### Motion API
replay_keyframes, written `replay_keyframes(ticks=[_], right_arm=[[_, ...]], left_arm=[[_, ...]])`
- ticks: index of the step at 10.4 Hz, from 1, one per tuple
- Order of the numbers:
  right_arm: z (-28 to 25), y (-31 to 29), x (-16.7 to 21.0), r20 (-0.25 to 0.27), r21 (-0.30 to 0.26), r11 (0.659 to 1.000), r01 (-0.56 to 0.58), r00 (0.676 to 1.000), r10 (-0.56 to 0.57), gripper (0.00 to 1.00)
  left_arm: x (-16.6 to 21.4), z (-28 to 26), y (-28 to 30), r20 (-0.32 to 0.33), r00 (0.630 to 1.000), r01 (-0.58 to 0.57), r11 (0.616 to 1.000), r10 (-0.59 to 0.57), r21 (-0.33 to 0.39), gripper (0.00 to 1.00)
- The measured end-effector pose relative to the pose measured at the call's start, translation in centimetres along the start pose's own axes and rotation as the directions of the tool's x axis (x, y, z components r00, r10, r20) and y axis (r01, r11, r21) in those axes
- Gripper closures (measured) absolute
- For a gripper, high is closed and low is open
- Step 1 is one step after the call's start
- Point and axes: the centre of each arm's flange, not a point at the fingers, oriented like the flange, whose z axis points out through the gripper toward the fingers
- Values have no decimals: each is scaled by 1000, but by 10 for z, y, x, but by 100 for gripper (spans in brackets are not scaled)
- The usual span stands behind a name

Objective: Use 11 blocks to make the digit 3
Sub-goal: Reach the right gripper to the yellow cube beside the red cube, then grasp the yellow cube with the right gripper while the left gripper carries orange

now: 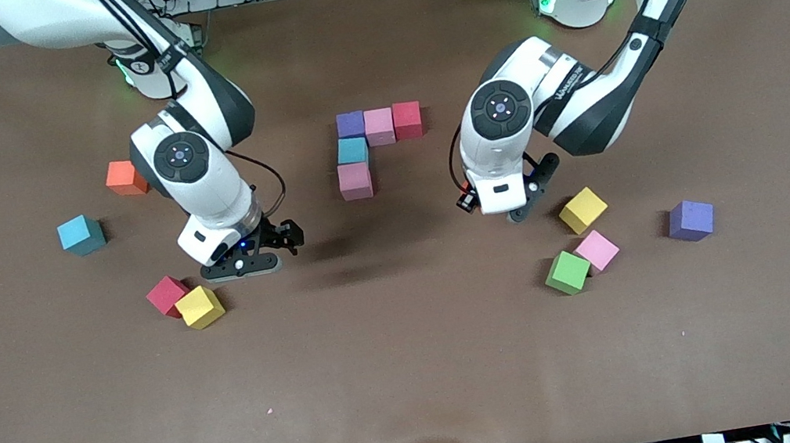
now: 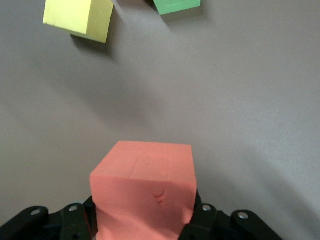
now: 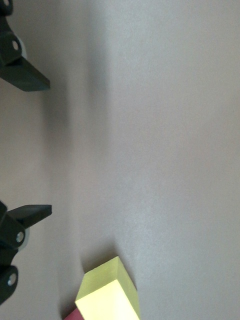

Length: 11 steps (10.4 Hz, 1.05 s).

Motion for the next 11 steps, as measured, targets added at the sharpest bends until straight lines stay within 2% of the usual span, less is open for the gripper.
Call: replay_keyframes(ticks=[3, 5, 6, 8, 9, 11], right_arm=[[23, 75, 21, 17, -11, 997, 79, 997, -79, 0], [37, 130, 27, 33, 2, 991, 137, 990, -137, 0], [41, 141, 28, 37, 4, 978, 208, 977, -208, 0], [49, 147, 30, 16, 14, 937, 348, 937, -349, 0], [56, 150, 30, 15, 18, 922, 386, 922, -386, 0], [70, 166, 32, 23, 25, 905, 426, 904, -426, 0]], left_arm=[[-28, 11, 3, 5, 995, 96, 995, -97, 9, 37], [-46, 22, 8, 23, 981, 194, 981, -194, 1, 37], [-55, 31, 10, 34, 968, 247, 969, -247, 0, 37], [-67, 49, 13, 78, 930, 362, 932, -359, -29, 37], [-72, 58, 12, 100, 907, 414, 910, -408, -40, 37], [-81, 75, 8, 117, 841, 533, 846, -528, -15, 37]])
